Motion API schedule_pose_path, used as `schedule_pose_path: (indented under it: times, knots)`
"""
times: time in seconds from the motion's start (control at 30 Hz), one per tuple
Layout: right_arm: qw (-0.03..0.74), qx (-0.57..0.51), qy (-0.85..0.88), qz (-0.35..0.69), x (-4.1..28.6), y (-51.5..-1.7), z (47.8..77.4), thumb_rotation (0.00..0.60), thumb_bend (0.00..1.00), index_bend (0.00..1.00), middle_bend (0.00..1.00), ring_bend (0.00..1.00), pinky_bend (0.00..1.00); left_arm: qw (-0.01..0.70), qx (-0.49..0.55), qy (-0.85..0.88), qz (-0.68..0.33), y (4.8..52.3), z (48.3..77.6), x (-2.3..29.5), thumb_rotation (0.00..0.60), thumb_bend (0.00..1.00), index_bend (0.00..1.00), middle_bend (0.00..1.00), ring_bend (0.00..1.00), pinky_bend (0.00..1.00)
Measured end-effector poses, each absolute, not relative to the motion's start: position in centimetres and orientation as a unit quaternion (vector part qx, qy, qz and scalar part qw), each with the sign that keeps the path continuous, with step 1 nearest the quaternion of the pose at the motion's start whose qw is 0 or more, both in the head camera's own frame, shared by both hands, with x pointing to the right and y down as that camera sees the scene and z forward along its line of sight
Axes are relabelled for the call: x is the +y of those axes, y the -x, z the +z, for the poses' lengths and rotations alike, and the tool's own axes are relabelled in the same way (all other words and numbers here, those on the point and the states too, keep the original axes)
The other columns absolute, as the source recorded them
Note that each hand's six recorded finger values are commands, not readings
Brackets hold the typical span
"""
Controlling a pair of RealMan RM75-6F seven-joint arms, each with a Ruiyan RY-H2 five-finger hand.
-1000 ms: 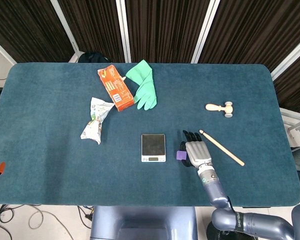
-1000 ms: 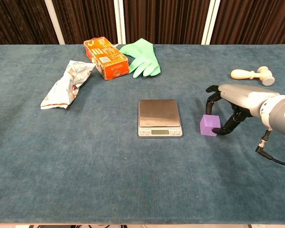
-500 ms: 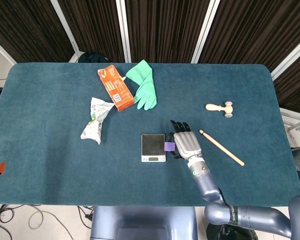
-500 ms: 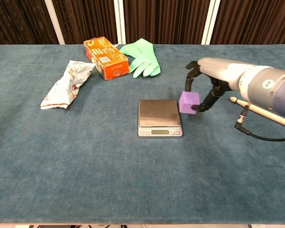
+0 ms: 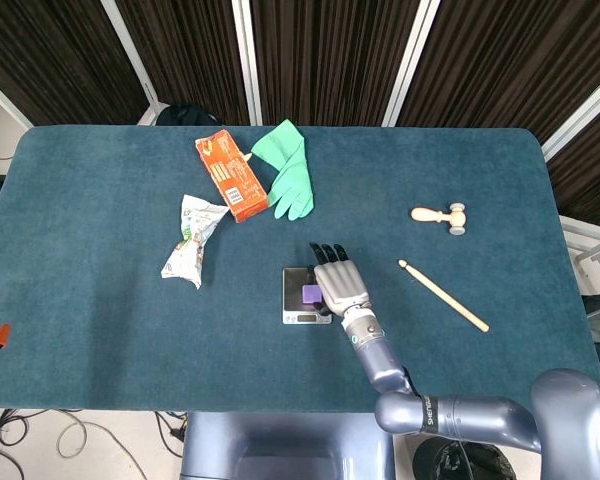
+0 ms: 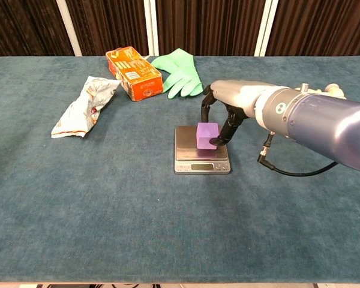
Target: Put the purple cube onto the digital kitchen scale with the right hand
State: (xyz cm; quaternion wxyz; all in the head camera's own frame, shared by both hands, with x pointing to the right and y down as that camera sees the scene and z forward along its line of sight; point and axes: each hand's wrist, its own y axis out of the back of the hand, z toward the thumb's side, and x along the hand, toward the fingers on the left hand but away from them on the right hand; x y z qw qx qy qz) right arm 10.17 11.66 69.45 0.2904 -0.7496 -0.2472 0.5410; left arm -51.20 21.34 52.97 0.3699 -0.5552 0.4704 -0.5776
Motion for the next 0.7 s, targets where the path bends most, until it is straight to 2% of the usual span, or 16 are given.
schedule_pose_path:
  times: [0.07,0.1,0.2,0.37,0.53,0.7]
  knots:
    - [0.294,-0.239,0.747,0.546,11.7,-10.1,69.5,0.6,0.33,0.03,0.0,0.0,0.0,0.37,0.47,0.555,-0.578,51.2,53.0,21.3,0.6,0.25,0.02,0.0,0.0,0.0]
    - [0.295,-0.233,0.745,0.55,11.8,-10.2,69.6,0.6,0.31,0.01,0.0,0.0,0.0,0.37,0.47,0.555,-0.578,51.2,53.0,21.3,0.6,0.25,0.02,0.0,0.0,0.0]
    - [0.294,-0.223,0.74,0.563,11.7,-10.3,69.4,0.6,0.26,0.0,0.0,0.0,0.0,0.371,0.468,0.554,-0.58,51.2,53.0,21.3,0.6,0.25,0.02,0.0,0.0,0.0]
    - [0.297,-0.229,0.733,0.568,11.5,-10.9,67.8,0.6,0.25,0.0,0.0,0.0,0.0,0.373,0.468,0.55,-0.583,51.3,53.0,21.3,0.6,0.25,0.02,0.0,0.0,0.0]
    - [0.323,-0.269,0.725,0.546,11.0,-13.1,64.6,0.6,0.25,0.0,0.0,0.0,0.0,0.37,0.469,0.553,-0.581,51.3,53.0,21.3,0.6,0.25,0.02,0.0,0.0,0.0]
    - [0.341,-0.31,0.719,0.521,11.2,-18.1,61.2,0.6,0.25,0.0,0.0,0.0,0.0,0.369,0.471,0.554,-0.579,51.1,53.0,21.3,0.6,0.25,0.02,0.0,0.0,0.0]
